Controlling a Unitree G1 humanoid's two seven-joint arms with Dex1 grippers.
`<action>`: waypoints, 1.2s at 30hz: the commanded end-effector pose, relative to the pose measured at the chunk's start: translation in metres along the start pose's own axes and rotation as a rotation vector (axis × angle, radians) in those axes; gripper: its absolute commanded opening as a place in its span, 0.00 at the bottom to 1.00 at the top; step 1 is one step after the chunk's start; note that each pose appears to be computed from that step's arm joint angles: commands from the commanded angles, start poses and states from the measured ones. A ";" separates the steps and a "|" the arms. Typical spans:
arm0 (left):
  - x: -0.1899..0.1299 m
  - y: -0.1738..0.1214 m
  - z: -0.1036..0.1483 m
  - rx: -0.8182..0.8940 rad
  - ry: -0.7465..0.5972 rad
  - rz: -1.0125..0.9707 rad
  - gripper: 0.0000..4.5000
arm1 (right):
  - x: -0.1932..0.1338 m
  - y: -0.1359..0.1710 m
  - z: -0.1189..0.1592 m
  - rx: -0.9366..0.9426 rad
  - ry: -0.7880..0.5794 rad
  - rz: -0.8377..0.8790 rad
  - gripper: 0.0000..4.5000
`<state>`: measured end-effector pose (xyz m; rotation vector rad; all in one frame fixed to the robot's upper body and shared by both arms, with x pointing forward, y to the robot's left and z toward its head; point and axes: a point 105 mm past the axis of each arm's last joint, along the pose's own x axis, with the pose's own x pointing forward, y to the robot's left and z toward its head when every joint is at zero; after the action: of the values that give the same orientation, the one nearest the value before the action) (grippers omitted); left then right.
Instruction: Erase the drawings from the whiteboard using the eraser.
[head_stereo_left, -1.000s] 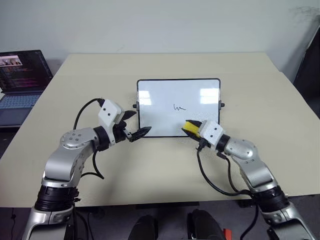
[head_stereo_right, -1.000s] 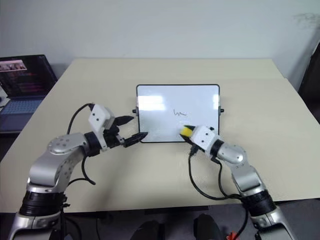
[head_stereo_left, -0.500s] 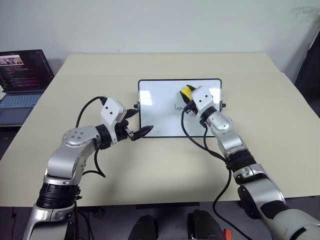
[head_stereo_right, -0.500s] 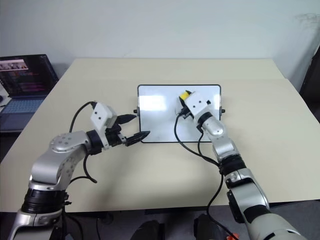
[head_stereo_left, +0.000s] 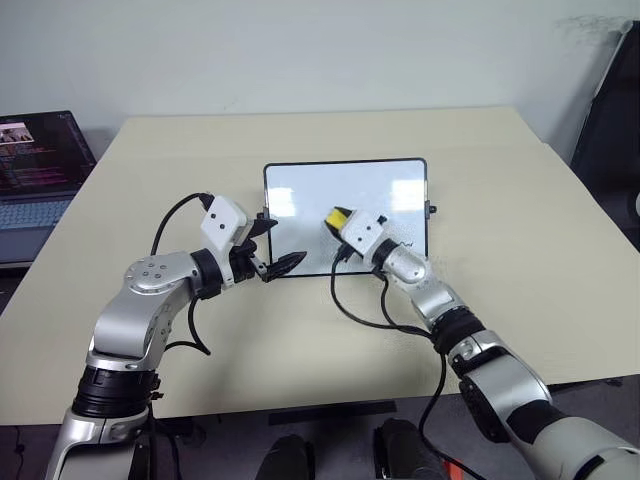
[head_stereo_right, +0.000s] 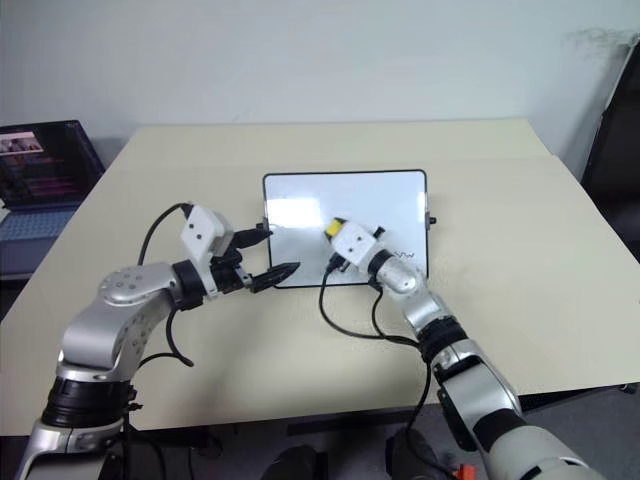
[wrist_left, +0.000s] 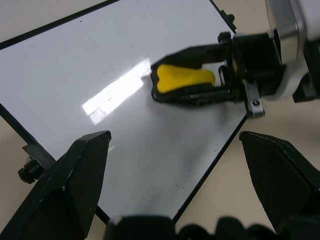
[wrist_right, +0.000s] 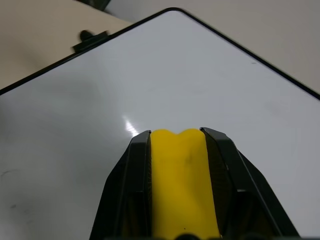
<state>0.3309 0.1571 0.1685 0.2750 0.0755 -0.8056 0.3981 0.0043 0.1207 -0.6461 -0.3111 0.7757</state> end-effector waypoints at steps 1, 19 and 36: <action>-0.003 0.000 0.013 0.034 -0.038 0.005 1.00 | -0.009 0.011 -0.024 -0.024 0.089 0.040 0.25; -0.002 -0.006 0.007 0.019 -0.034 -0.021 1.00 | -0.022 -0.069 -0.004 0.051 -0.038 -0.360 0.25; -0.003 -0.005 0.009 0.015 -0.043 -0.008 1.00 | -0.021 -0.005 -0.002 0.041 -0.100 -0.157 0.25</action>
<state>0.3283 0.1562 0.1635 0.2600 0.0849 -0.8113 0.3857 -0.0103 0.1104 -0.5616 -0.4018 0.6884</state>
